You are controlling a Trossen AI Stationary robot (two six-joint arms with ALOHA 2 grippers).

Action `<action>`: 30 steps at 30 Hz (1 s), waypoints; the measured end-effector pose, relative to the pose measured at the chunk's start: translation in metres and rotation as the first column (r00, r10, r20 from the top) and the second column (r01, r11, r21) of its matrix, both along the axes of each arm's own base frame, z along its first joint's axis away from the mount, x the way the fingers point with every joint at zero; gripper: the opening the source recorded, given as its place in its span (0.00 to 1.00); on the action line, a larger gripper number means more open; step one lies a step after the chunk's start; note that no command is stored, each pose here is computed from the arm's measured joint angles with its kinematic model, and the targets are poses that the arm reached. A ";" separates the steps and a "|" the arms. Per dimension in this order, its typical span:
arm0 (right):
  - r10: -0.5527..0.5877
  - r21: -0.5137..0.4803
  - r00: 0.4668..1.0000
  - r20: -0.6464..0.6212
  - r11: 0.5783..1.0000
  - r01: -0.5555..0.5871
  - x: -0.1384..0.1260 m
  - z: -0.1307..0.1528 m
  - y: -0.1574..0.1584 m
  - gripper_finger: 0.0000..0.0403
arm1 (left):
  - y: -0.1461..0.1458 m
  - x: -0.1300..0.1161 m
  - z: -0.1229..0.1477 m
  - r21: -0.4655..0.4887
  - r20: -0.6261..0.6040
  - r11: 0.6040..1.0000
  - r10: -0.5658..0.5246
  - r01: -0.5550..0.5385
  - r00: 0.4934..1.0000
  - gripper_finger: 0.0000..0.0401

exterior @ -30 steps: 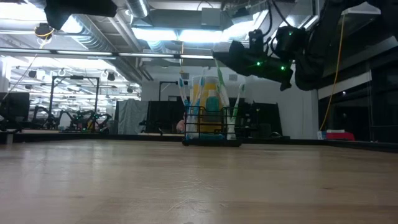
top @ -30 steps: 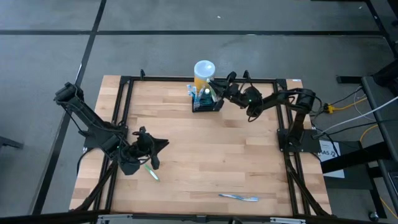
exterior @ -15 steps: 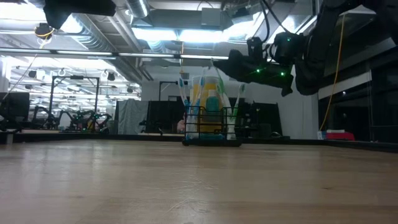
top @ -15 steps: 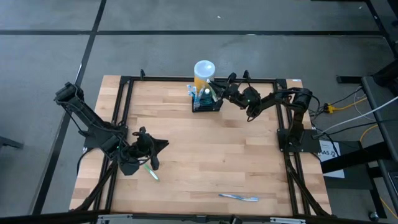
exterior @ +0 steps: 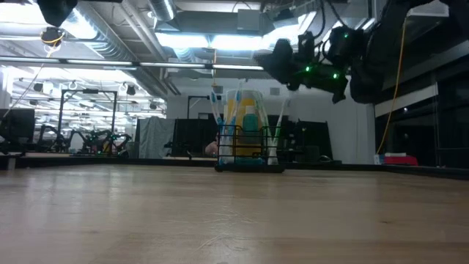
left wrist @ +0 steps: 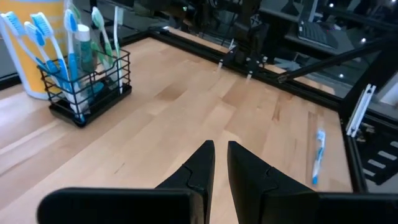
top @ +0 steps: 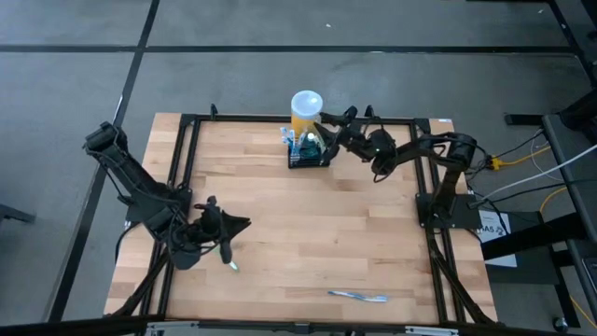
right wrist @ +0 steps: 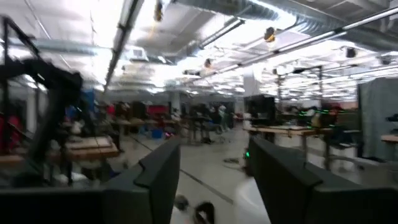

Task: Pick & Place toothbrushing station
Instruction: Put the green toothbrush in the wire organizer

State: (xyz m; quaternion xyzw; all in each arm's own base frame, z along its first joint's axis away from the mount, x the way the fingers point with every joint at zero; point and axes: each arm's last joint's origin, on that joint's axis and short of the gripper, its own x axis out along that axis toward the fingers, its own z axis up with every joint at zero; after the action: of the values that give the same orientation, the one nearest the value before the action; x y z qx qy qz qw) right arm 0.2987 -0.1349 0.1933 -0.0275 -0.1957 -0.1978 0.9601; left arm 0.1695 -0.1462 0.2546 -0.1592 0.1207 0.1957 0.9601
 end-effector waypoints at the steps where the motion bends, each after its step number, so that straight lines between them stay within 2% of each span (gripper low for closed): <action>1: 0.017 0.003 1.000 0.016 1.000 -0.017 -0.001 0.005 0.003 0.49 | -0.001 -0.001 0.000 0.001 0.008 1.000 0.001 -0.001 1.000 0.09; 5: 0.141 0.049 0.988 0.062 0.988 -0.144 -0.006 0.025 0.025 0.49 | -0.005 -0.005 0.002 0.025 0.017 1.000 -0.012 0.012 1.000 0.09; 8: 0.276 0.140 0.961 0.035 0.950 -0.278 -0.007 0.038 0.058 0.50 | -0.005 -0.006 0.002 0.032 -0.008 0.998 -0.049 0.049 0.999 0.09; 11: 0.406 0.224 0.913 0.029 0.888 -0.402 -0.008 0.055 0.103 0.50 | -0.005 -0.009 -0.003 0.009 -0.103 0.990 -0.141 0.143 0.985 0.09; 14: 0.464 0.298 0.885 0.039 0.840 -0.454 -0.017 0.067 0.154 0.50 | -0.005 -0.016 -0.013 -0.092 -0.246 0.969 -0.247 0.231 0.937 0.09; 16: 0.457 0.355 0.887 0.064 0.820 -0.449 -0.027 0.075 0.181 0.50 | -0.001 -0.024 -0.022 -0.188 -0.334 0.967 -0.226 0.170 0.915 0.09; 18: 0.430 0.414 0.900 0.074 0.808 -0.420 -0.033 0.081 0.202 0.50 | 0.004 -0.031 -0.027 -0.293 -0.357 0.956 -0.112 0.003 0.927 0.09; 19: 0.416 0.432 0.907 0.065 0.807 -0.402 -0.036 0.083 0.212 0.50 | 0.008 -0.034 -0.029 -0.365 -0.356 0.924 -0.027 -0.112 0.934 0.09; 20: 0.401 0.446 0.914 0.060 0.809 -0.384 -0.037 0.086 0.220 0.50 | 0.012 -0.037 -0.032 -0.430 -0.374 0.872 0.063 -0.233 0.925 0.09; 22: 0.371 0.467 0.928 0.043 0.813 -0.347 -0.039 0.094 0.236 0.50 | 0.018 -0.041 -0.039 -0.508 -0.453 0.739 0.208 -0.442 0.867 0.09; 23: 0.359 0.472 0.933 0.031 0.817 -0.331 -0.039 0.099 0.242 0.50 | 0.019 -0.041 -0.043 -0.523 -0.477 0.686 0.257 -0.507 0.840 0.09; 25: 0.347 0.479 0.938 0.003 0.823 -0.306 -0.038 0.108 0.252 0.50 | 0.018 -0.036 -0.047 -0.534 -0.516 0.640 0.270 -0.552 0.813 0.09; 28: 0.344 0.469 0.938 -0.035 0.835 -0.289 -0.037 0.124 0.262 0.50 | 0.013 -0.020 -0.051 -0.607 -0.500 0.576 0.259 -0.548 0.826 0.10; 30: 0.354 0.456 0.934 -0.046 0.839 -0.296 -0.037 0.135 0.267 0.50 | 0.014 -0.015 -0.054 -0.600 -0.526 0.564 0.258 -0.568 0.811 0.10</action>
State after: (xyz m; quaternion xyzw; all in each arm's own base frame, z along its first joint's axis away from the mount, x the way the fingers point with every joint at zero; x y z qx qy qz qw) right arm 0.2619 0.1320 0.3279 0.2121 -0.0855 -0.0689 0.9711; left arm 0.1546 -0.1321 0.2006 -0.5135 0.3303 0.3809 0.6943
